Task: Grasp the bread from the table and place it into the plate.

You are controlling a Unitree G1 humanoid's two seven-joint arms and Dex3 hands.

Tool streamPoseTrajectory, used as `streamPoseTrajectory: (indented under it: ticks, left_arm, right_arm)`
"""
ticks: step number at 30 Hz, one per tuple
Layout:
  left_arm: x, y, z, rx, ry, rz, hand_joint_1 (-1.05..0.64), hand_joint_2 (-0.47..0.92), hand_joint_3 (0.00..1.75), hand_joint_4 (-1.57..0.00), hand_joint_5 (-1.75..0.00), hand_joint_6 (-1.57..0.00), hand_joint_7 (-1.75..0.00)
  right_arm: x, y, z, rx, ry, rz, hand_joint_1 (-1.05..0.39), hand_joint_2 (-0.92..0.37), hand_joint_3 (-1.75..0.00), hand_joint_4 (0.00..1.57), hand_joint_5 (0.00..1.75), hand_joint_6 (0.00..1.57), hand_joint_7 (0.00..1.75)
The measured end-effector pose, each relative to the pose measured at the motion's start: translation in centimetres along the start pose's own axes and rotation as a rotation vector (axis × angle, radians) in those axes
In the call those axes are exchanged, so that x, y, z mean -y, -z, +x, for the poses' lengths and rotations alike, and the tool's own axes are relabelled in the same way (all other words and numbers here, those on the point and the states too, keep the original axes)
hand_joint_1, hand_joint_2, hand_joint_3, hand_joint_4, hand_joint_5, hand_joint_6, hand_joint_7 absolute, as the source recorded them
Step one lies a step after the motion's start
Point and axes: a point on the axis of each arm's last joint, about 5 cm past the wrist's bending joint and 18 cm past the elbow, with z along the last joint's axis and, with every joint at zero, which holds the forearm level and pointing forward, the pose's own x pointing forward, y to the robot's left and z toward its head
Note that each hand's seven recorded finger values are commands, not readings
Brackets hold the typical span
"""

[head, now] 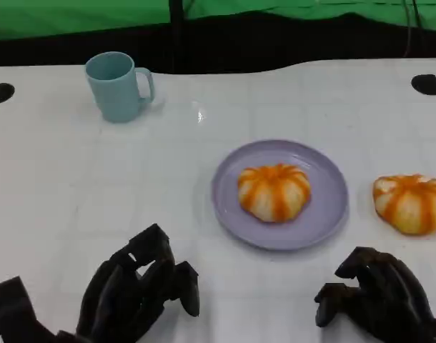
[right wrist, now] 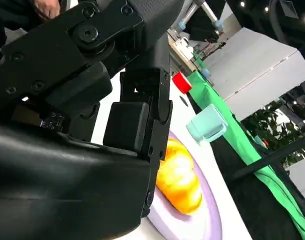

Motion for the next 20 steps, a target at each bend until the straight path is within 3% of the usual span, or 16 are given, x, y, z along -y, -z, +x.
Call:
streamPoseTrajectory:
  ticks: [20]
  left_arm:
    - [-1.02,-0.21,0.62,0.013,0.029,-0.025,-0.74,0.92,0.16,-0.92,-1.75,-0.69,-1.75]
  right_arm:
    - [0.4,-0.07,0.2,0.012,0.008,-0.014,-1.05,-0.73,0.0,1.57,0.74,1.57,0.36]
